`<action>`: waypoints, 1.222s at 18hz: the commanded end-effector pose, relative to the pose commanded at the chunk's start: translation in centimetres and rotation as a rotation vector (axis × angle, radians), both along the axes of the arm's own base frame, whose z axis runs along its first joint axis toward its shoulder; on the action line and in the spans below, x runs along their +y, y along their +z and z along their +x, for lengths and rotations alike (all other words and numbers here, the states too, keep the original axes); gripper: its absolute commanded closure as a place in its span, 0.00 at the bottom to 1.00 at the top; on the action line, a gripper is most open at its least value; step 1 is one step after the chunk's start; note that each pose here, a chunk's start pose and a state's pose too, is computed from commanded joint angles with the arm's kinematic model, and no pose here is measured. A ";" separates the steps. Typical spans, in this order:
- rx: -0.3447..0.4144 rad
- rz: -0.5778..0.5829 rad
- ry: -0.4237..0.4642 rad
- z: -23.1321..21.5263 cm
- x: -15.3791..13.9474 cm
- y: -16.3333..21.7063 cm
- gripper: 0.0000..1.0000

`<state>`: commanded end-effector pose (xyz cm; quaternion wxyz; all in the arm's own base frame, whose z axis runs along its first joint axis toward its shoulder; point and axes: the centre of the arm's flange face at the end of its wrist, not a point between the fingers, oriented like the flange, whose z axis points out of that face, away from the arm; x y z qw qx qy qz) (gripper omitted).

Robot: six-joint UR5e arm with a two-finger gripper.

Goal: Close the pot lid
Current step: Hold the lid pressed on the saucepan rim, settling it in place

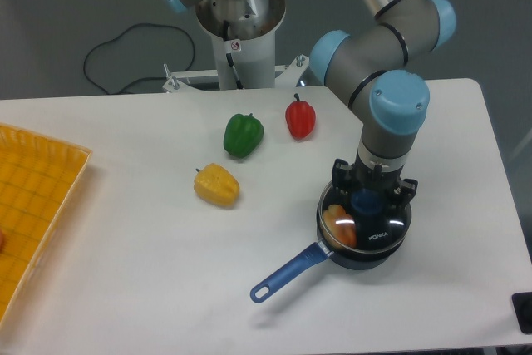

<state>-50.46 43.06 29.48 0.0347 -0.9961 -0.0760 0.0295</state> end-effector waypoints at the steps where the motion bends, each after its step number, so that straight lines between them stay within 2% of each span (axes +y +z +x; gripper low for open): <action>1: 0.000 0.000 -0.002 0.1 0.1 0.0 0.52; 22: -0.009 -0.019 -0.005 0.1 0.4 -0.9 0.52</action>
